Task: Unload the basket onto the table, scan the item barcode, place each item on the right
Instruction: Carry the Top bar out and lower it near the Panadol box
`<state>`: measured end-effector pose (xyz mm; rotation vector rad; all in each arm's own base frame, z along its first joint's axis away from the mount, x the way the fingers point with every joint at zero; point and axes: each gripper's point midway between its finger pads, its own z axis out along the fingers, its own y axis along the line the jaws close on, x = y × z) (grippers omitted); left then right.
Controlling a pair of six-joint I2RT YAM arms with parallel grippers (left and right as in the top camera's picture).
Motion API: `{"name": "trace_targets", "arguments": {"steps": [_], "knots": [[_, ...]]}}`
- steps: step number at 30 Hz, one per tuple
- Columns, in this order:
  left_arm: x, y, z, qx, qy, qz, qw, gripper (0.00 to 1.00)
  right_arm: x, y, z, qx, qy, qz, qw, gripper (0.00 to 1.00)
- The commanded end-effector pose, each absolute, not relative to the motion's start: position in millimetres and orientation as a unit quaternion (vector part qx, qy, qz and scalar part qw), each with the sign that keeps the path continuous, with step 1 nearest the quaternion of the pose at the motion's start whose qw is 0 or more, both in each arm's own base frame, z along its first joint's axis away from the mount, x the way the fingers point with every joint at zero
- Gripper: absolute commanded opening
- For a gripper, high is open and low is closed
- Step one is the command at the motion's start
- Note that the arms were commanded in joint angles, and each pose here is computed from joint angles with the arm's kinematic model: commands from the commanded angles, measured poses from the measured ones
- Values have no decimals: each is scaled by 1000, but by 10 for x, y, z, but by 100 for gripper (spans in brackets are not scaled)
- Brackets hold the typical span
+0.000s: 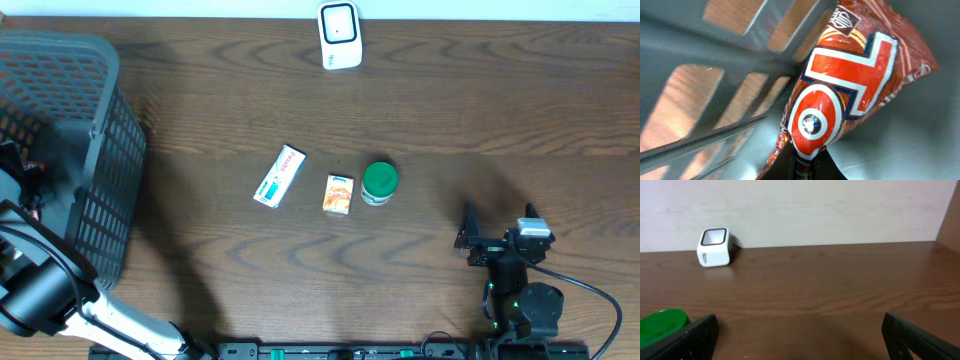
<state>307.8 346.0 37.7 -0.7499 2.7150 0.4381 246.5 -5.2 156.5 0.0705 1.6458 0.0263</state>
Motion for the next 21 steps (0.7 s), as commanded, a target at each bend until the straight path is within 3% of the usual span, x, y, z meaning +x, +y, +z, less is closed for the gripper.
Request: {"name": "trace_targets", "arguments": {"steps": [1, 5, 10, 17, 21], "knots": [[3356, 3197, 523, -307, 925, 47, 220, 7, 2463, -46, 1560, 35, 733, 16, 679, 99], [3595, 3031, 1045, -310, 901, -14, 304, 7, 2463, -46, 1560, 35, 733, 16, 679, 99], [3744, 2794, 2086, -290, 854, -57, 427, 7, 2463, -46, 1560, 35, 733, 16, 679, 99], [3538, 1993, 3672, -192, 776, -134, 585, 7, 2463, -46, 1560, 35, 733, 16, 679, 99], [3342, 1263, 4226, -95, 750, -201, 623, 7, 2463, -46, 1560, 35, 733, 16, 679, 99]]}}
